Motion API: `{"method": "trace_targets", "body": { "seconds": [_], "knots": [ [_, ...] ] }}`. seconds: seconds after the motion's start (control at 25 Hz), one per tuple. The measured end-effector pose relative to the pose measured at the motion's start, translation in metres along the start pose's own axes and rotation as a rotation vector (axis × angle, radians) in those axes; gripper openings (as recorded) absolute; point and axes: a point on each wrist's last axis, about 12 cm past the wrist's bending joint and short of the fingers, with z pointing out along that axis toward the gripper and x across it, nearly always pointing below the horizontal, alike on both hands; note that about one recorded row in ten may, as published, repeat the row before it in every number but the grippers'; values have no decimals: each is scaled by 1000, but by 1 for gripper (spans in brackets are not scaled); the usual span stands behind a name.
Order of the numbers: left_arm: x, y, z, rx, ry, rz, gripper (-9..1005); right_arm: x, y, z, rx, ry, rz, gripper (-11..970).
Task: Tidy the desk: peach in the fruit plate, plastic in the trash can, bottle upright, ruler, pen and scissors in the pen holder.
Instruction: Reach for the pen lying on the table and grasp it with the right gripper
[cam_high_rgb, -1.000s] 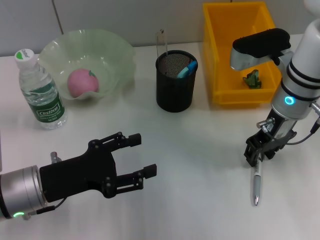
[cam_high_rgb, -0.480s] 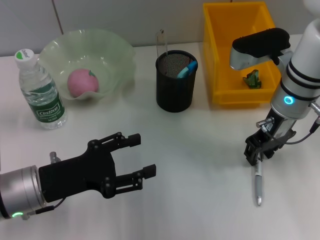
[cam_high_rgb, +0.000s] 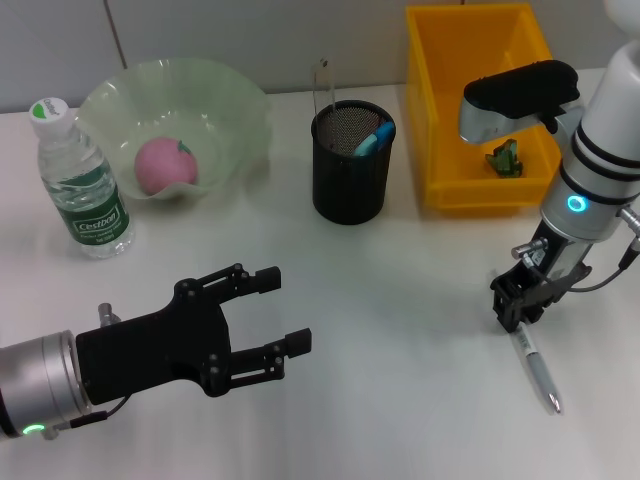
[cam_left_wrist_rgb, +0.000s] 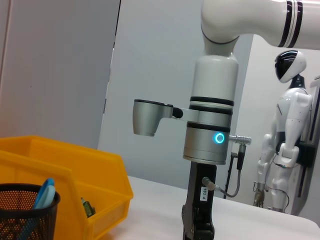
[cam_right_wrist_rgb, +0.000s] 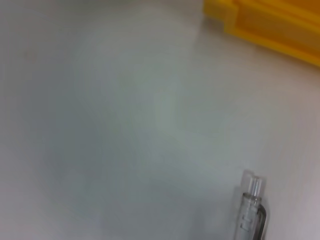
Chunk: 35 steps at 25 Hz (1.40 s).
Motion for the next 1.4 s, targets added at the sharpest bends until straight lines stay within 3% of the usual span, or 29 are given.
{"method": "trace_targets", "body": {
  "seconds": [0.48,1.12,1.32,1.4],
  "knots": [
    [0,-1,0,2,-2,-3,798,0,2,1,11,4,-20,220],
    [0,0,-1,-3,-3,-8,799,-8,12,-29,-66,-109,-110,85],
    [-1,0,-1,-3,-6,-11,799,-8,9,-29,-7,-87,-126,50],
    [-1,0,-1,-3,-7,-11,799,-8,8,-29,-4,-86,-124,79]
  ]
}}
